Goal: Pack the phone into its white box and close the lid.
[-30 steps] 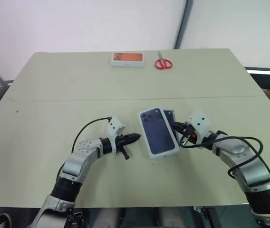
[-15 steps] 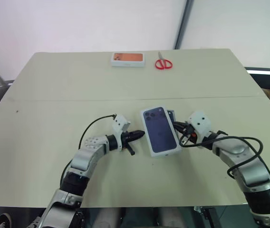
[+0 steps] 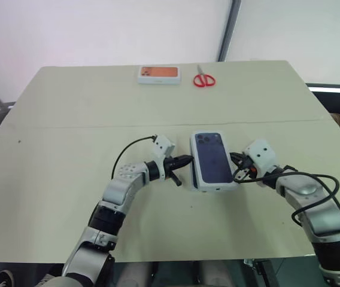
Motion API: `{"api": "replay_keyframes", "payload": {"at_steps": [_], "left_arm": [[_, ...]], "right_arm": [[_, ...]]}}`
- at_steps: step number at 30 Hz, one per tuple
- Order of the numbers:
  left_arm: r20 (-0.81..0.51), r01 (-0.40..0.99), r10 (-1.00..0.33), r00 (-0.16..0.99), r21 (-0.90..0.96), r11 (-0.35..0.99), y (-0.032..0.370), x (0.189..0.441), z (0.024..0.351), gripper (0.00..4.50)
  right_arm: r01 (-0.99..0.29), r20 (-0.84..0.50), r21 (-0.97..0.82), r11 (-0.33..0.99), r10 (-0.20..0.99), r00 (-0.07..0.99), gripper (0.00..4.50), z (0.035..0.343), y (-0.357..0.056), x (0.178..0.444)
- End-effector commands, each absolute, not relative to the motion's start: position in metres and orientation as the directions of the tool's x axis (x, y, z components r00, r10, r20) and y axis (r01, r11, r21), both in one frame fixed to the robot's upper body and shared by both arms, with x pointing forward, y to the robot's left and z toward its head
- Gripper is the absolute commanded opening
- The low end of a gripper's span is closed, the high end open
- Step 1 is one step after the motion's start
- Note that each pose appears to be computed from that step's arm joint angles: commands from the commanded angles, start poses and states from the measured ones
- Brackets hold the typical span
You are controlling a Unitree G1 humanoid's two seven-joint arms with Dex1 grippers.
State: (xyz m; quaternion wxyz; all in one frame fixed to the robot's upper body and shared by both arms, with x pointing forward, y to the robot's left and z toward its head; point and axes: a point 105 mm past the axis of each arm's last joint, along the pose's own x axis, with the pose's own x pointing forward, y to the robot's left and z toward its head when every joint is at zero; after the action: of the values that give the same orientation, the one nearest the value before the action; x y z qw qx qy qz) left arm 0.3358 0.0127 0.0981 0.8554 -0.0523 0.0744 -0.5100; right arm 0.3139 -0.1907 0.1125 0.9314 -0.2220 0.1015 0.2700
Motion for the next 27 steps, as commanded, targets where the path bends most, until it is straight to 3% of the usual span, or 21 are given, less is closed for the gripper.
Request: {"api": "replay_keyframes", "payload": {"at_steps": [1,27], "left_arm": [[-0.05,0.875,-0.886,0.46,-0.143,0.463,0.01,0.336,0.106,0.0],[-0.065,0.867,-0.881,0.468,-0.158,0.472,0.015,0.33,0.1,0.0]], "right_arm": [[-0.558,-0.257,-0.373,0.741,0.495,0.83,0.07,0.125,-0.181,0.312],[-0.607,-0.309,-0.391,0.692,0.522,0.795,0.07,0.115,-0.17,0.308]]}}
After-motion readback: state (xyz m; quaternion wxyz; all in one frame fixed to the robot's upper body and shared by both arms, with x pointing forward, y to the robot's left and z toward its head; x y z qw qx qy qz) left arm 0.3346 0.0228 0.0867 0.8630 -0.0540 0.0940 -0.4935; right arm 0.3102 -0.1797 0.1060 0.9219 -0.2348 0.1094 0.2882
